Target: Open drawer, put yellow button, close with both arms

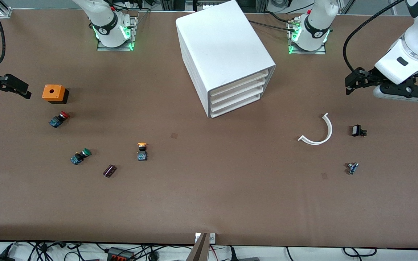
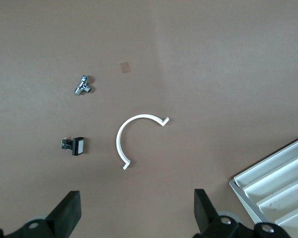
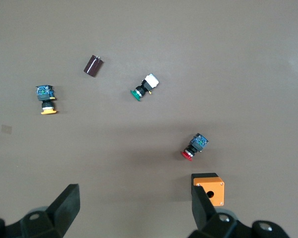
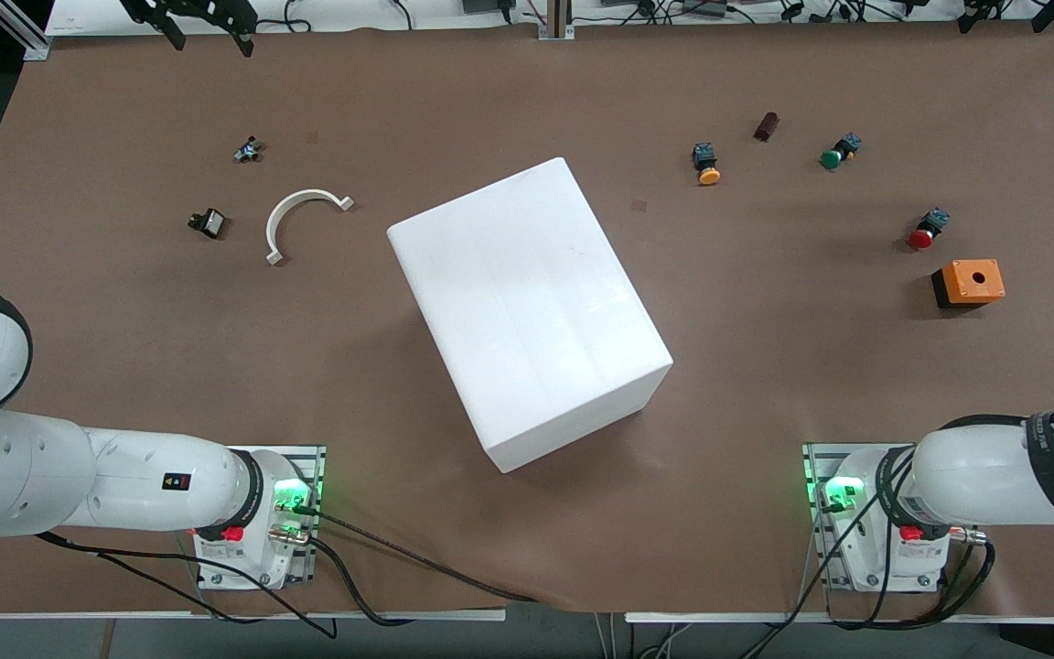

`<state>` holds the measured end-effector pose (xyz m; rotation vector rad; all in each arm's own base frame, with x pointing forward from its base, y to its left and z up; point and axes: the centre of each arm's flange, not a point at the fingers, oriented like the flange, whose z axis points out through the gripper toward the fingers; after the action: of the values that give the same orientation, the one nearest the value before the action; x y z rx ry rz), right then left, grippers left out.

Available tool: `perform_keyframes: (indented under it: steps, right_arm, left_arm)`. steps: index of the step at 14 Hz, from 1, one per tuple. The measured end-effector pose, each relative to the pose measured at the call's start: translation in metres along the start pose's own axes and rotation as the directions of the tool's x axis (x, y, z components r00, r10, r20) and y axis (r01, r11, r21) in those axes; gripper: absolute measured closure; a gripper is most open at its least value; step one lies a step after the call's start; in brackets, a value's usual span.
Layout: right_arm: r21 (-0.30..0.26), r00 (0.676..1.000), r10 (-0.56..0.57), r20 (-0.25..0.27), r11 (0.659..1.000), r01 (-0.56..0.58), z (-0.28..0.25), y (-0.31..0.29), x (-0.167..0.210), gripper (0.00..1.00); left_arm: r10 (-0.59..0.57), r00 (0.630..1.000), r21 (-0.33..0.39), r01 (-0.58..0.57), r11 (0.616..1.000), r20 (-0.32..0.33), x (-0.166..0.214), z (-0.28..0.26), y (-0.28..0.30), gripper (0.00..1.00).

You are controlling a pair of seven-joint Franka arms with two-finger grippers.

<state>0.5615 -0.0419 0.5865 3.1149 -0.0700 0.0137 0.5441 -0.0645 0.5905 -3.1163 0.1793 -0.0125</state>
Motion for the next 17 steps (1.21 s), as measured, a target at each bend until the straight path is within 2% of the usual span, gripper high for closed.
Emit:
perform_keyframes:
  steps: [7, 10, 12, 13, 15, 17]
  right_arm:
    - [0.001, 1.0, -0.022, 0.007, 1.0, 0.022, 0.004, -0.012, 0.001, 0.0]
    - [0.002, 0.997, -0.068, 0.039, 0.998, 0.068, 0.026, -0.039, 0.01, 0.0]
    - [0.001, 0.992, -0.113, 0.058, 0.994, 0.113, 0.049, -0.066, 0.02, 0.0]
    - [0.003, 0.988, -0.133, 0.072, 0.991, 0.134, 0.062, -0.08, 0.024, 0.0]
    - [0.021, 0.982, -0.168, 0.087, 0.986, 0.167, 0.091, -0.107, 0.035, 0.0]
    - [0.03, 0.976, -0.202, 0.083, 0.979, 0.2, 0.122, -0.134, 0.045, 0.0]
  left_arm:
    - [0.001, 1.0, 0.0, -0.001, 1.0, 0.005, 0.0, 0.001, 0.0, 0.0]
    - [0.015, 0.997, -0.014, -0.014, 1.0, 0.08, -0.002, 0.015, 0.01, 0.0]
    - [0.033, 0.987, -0.1, -0.018, 0.995, 0.156, -0.004, 0.031, 0.028, 0.0]
    - [0.045, 0.974, -0.159, -0.009, 0.987, 0.223, -0.006, 0.043, 0.036, 0.0]
    - [0.088, 0.922, -0.304, 0.034, 0.952, 0.378, -0.01, 0.075, 0.054, 0.0]
    - [0.143, 0.868, -0.42, 0.081, 0.904, 0.475, -0.004, 0.113, 0.068, 0.0]
